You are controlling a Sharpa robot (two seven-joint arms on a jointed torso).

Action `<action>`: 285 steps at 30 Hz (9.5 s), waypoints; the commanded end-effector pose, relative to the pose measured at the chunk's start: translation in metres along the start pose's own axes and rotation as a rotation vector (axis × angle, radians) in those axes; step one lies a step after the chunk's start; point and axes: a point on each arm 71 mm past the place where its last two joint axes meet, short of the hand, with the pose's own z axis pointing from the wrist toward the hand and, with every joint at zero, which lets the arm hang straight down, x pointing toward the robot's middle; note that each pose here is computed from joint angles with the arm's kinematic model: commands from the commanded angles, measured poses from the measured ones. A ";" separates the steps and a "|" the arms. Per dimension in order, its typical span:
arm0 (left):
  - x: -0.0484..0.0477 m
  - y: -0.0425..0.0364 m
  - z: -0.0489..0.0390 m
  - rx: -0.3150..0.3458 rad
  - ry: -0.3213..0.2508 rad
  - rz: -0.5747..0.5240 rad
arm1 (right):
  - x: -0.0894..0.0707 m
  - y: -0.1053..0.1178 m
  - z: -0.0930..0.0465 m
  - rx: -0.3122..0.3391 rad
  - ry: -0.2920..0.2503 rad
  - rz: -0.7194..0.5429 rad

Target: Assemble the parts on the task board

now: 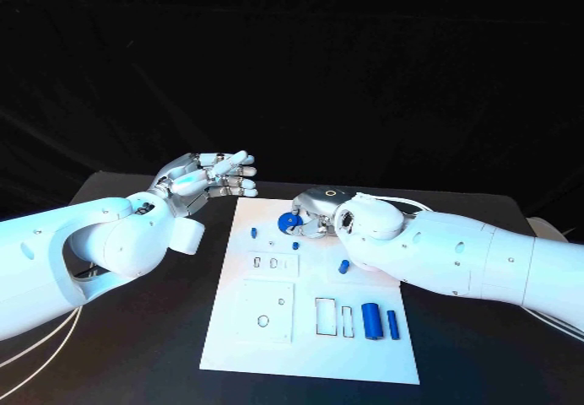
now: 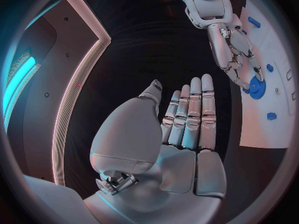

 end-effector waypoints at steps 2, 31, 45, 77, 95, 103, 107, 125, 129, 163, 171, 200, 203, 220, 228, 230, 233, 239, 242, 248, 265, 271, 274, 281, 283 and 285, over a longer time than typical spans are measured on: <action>0.0006 -0.0011 0.0000 0.006 0.007 0.001 | -0.005 -0.004 -0.003 -0.001 -0.076 0.014; -0.0003 0.0018 0.0051 0.007 0.027 -0.005 | -0.008 -0.142 -0.124 0.091 -0.038 0.392; -0.0069 0.0048 0.0053 0.003 0.013 0.000 | 0.018 -0.171 -0.142 0.184 -0.050 0.380; -0.0094 0.0056 0.0054 -0.002 0.004 0.003 | 0.030 -0.161 -0.106 0.204 -0.055 0.339; -0.0089 0.0055 0.0048 -0.005 0.004 0.003 | 0.032 -0.156 -0.103 0.191 -0.042 0.334; -0.0085 0.0055 0.0046 -0.006 0.005 0.003 | 0.032 -0.154 -0.101 0.187 -0.037 0.331; -0.0085 0.0055 0.0045 -0.006 0.005 0.003 | 0.032 -0.154 -0.100 0.185 -0.036 0.331; -0.0082 0.0055 0.0045 -0.007 0.006 0.003 | 0.032 -0.154 -0.098 0.187 -0.046 0.328; -0.0080 0.0055 0.0046 -0.007 0.006 0.003 | 0.031 -0.155 -0.098 0.187 -0.057 0.327; -0.0317 0.0097 0.0160 -0.011 -0.062 -0.003 | -0.012 -0.031 -0.073 -0.036 -0.090 0.335; -0.0394 0.0140 0.0188 -0.017 -0.082 0.003 | -0.001 0.007 -0.055 -0.096 -0.057 0.303; -0.0357 0.0157 0.0221 -0.019 -0.074 0.001 | 0.050 0.054 -0.031 -0.124 0.065 0.205; -0.0355 0.0157 0.0220 -0.019 -0.074 0.001 | 0.051 0.055 -0.031 -0.123 0.065 0.205; -0.0350 0.0154 0.0212 -0.020 -0.072 0.000 | 0.056 0.051 -0.030 -0.104 0.074 0.198; -0.0349 0.0154 0.0211 -0.020 -0.071 -0.001 | 0.056 0.052 -0.030 -0.105 0.080 0.197; -0.0349 0.0154 0.0211 -0.020 -0.071 -0.001 | 0.057 0.052 -0.030 -0.103 0.081 0.197; -0.0350 0.0154 0.0211 -0.020 -0.072 -0.001 | 0.057 0.051 -0.030 -0.099 0.083 0.195; -0.0352 0.0154 0.0209 -0.020 -0.073 0.000 | 0.058 0.050 -0.030 -0.093 0.091 0.191; -0.0352 0.0153 0.0209 -0.020 -0.072 0.000 | 0.058 0.050 -0.030 -0.094 0.095 0.188; -0.0353 0.0153 0.0208 -0.020 -0.073 0.000 | 0.058 0.051 -0.031 -0.096 0.096 0.186; -0.0354 0.0154 0.0211 -0.020 -0.073 0.000 | 0.057 0.052 -0.031 -0.094 0.090 0.178; -0.0356 0.0154 0.0210 -0.020 -0.074 0.000 | 0.057 0.051 -0.031 -0.092 0.088 0.177; -0.0357 0.0154 0.0210 -0.020 -0.074 0.000 | 0.057 0.051 -0.031 -0.092 0.087 0.177; -0.0360 0.0154 0.0209 -0.020 -0.075 0.000 | 0.056 0.052 -0.031 -0.094 0.078 0.179; -0.0360 0.0154 0.0209 -0.021 -0.075 0.000 | 0.056 0.052 -0.031 -0.095 0.076 0.180; -0.0360 0.0154 0.0208 -0.021 -0.075 0.000 | 0.056 0.052 -0.031 -0.095 0.074 0.181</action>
